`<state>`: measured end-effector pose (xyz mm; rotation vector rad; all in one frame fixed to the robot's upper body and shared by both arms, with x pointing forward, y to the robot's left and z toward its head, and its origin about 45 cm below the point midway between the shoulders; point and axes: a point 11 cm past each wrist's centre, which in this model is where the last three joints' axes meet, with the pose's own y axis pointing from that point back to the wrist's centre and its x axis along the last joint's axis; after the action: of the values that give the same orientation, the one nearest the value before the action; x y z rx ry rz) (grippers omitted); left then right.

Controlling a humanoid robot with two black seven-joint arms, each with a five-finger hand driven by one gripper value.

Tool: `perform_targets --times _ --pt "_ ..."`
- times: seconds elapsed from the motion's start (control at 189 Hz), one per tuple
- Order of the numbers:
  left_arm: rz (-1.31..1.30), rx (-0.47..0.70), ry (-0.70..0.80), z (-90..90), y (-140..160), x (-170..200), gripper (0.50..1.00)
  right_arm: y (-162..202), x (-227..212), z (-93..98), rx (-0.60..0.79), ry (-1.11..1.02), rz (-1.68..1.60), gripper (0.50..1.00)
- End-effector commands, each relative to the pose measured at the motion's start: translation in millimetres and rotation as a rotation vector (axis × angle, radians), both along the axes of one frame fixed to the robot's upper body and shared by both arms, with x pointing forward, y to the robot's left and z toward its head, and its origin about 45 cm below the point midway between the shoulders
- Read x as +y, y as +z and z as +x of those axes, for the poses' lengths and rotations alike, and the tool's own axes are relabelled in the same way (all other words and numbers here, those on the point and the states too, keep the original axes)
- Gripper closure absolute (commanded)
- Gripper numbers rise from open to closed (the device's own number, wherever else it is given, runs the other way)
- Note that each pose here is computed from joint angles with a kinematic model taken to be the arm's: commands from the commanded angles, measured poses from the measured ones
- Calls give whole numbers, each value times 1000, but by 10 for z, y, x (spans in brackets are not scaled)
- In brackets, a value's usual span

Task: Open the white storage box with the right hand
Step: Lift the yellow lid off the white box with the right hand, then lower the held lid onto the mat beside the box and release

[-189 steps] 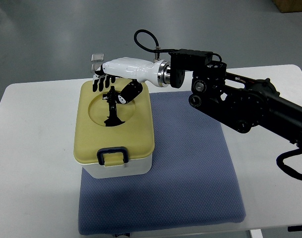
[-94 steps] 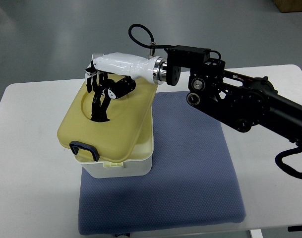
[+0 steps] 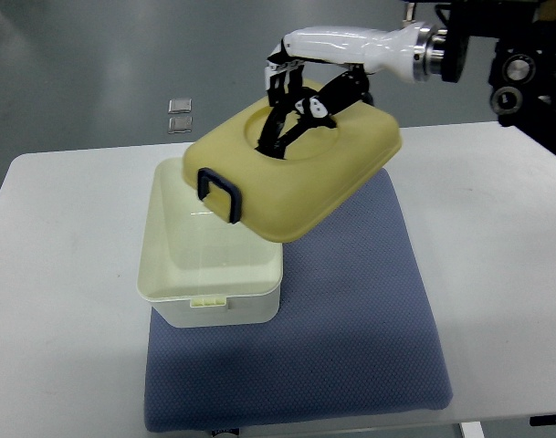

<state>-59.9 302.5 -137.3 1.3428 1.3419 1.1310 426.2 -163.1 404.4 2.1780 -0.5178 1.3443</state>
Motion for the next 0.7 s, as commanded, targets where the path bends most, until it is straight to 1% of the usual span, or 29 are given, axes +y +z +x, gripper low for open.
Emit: perform_targets --times 0.0,0.143,0.206,0.333,0.46,0.55,0.614,0.693 --pt "-6 0 -1 -1 0 -19 500 -33 -564 15 10 -78 -50 1000" --pt "-10 2 -3 -2 0 -35 500 -174 -1130 13 42 -184 -94 1000" --pt "-12 6 -3 -7 1 -40 500 -369 -1363 36 81 -248 -110 1000" --pt "-12 11 -3 -12 2 -37 500 -646 -1568 72 103 -317 -87 1000" --pt "-10 13 -4 -15 2 -35 500 -982 -1486 61 107 -323 -53 1000" --pt "-10 13 -4 -15 2 -35 500 -1273 -1285 7 131 -293 -32 1000" --pt "-10 12 -3 -14 2 -35 500 -1358 -1169 -10 138 -275 -20 1000" --pt "-10 12 -1 -13 2 -35 500 -1482 -898 -33 146 -234 4 1000"
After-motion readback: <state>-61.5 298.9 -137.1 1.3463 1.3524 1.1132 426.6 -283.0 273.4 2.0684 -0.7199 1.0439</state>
